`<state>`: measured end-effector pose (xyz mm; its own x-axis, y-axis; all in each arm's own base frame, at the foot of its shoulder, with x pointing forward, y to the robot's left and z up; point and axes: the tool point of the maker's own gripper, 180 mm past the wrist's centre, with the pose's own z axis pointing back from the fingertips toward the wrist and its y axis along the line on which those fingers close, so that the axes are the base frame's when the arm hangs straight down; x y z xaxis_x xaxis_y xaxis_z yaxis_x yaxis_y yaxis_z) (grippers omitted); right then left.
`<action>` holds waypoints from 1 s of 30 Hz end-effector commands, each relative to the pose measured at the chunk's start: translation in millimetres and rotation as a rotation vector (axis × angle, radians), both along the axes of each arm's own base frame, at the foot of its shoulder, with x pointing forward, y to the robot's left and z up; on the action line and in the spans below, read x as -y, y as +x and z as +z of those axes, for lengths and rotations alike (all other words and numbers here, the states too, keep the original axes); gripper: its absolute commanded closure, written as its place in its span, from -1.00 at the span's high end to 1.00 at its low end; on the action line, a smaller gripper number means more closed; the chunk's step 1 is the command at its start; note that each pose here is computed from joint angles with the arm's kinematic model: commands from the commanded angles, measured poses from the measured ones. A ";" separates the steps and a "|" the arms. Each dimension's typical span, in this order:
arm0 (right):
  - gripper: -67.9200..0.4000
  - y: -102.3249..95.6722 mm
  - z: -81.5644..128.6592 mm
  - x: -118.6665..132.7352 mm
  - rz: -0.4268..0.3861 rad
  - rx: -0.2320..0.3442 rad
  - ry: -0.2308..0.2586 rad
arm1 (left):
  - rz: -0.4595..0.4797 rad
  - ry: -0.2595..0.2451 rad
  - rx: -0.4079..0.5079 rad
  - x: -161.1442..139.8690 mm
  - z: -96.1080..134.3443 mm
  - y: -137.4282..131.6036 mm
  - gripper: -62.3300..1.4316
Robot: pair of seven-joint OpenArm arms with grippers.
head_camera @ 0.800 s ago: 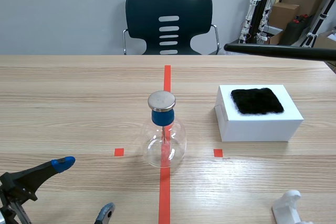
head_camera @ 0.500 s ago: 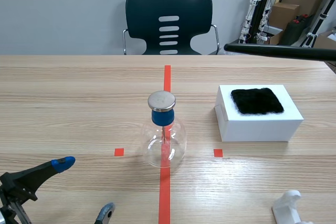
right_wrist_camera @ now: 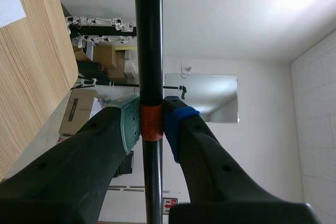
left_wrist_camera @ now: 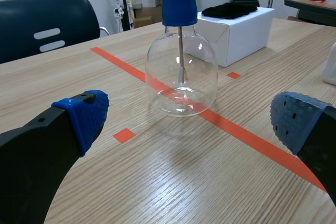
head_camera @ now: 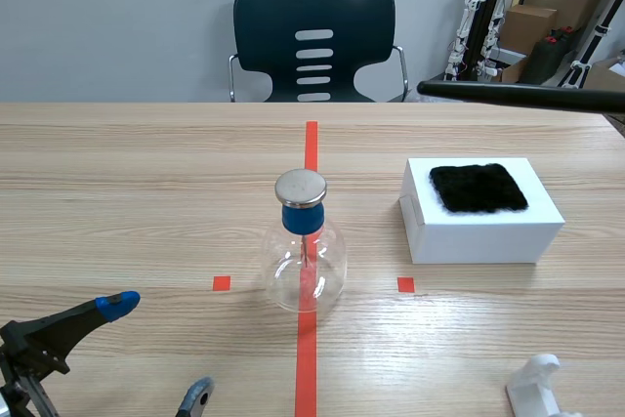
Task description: Do the electroscope experiment. put the rod down on the box
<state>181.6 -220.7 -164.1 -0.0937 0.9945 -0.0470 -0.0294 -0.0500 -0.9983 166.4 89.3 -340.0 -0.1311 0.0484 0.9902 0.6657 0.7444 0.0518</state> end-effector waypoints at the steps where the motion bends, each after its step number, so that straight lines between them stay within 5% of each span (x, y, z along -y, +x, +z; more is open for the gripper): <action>1: -0.96 0.2 6.5 1.8 -0.008 0.027 0.000 | 0.003 -0.017 0.017 -0.2 5.3 1.6 1.00; 11: -0.96 2.8 17.1 3.3 -0.027 0.057 0.041 | 0.003 -0.017 0.017 -0.2 5.4 1.6 1.00; 19: -0.96 4.2 -5.0 -9.0 -0.006 -0.140 0.101 | 0.003 -0.017 0.017 -0.2 5.3 1.6 1.00; 23: -0.96 1.2 -19.8 -22.7 0.051 -0.295 0.110 | 0.003 -0.017 0.017 -0.2 5.4 1.6 1.00; 30: -0.96 -1.5 -43.5 -34.4 0.099 -0.523 0.074 | 0.003 -0.017 0.017 -0.2 5.4 1.6 1.00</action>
